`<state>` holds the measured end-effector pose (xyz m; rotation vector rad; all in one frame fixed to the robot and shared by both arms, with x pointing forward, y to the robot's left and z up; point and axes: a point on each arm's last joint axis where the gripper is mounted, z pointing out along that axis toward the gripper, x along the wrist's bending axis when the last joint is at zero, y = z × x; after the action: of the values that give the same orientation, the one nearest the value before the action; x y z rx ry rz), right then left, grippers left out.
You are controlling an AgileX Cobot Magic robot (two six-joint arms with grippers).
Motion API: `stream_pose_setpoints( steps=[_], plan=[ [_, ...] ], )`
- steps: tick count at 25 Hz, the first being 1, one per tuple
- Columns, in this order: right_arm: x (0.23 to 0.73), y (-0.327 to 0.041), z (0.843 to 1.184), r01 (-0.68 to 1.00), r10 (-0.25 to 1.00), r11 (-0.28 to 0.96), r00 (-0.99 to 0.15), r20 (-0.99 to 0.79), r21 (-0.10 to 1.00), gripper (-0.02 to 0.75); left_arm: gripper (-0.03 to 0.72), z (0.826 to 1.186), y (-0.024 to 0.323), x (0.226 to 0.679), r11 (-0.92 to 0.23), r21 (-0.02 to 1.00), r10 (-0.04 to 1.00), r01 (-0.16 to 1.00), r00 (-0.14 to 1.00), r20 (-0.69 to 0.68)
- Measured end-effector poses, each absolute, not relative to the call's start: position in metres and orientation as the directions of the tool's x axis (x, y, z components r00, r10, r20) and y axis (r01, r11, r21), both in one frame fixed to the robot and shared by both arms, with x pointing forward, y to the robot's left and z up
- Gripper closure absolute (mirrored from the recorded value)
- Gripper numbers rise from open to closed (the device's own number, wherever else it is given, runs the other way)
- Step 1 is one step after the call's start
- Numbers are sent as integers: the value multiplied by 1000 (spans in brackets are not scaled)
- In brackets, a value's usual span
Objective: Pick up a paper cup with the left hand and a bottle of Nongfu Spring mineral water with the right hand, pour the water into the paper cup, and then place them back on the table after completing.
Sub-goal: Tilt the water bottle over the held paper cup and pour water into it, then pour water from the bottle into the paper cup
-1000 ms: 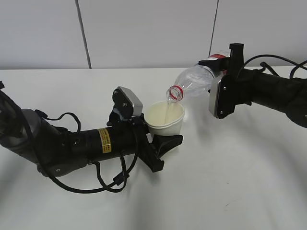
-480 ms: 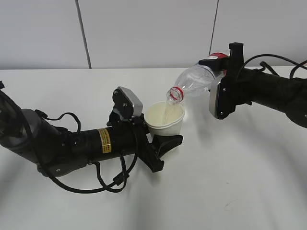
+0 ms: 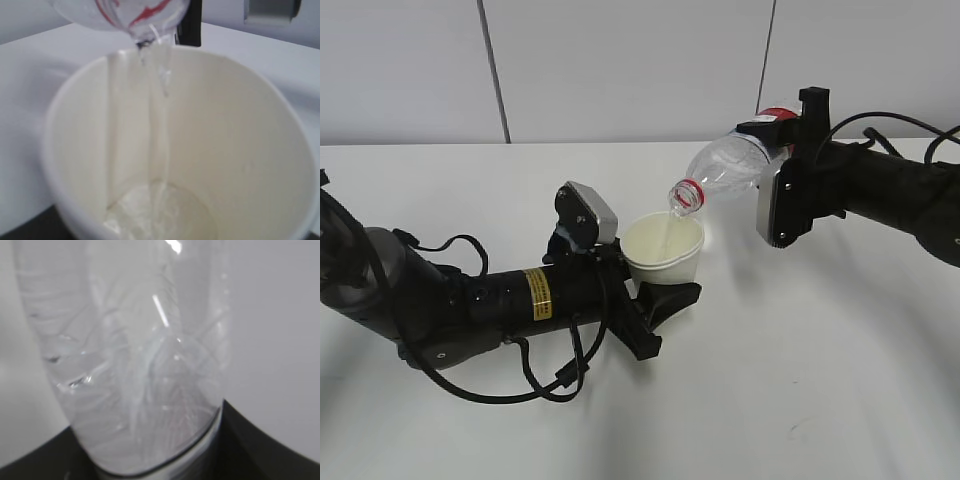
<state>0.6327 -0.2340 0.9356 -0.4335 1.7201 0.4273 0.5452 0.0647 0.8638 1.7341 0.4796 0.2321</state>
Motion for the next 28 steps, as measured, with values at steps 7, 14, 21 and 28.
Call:
stream_pose_setpoints(
  steps=[7, 14, 21, 28],
  plan=[
    [633, -234, 936, -503, -52, 863, -179, -982, 46, 363, 293, 864, 65, 545, -154, 970, 438, 189, 893, -105],
    [633, -234, 936, -503, -53, 863, -177, -983, 44, 363, 293, 864, 65, 545, -154, 970, 438, 190, 893, -105],
    [633, -234, 936, -504, -53, 862, -173, -983, 43, 363, 293, 864, 65, 545, -155, 969, 438, 190, 893, -105],
    [633, -234, 936, -505, -53, 862, -171, -984, 41, 363, 293, 863, 65, 545, -158, 969, 439, 191, 892, -104]
  ],
)
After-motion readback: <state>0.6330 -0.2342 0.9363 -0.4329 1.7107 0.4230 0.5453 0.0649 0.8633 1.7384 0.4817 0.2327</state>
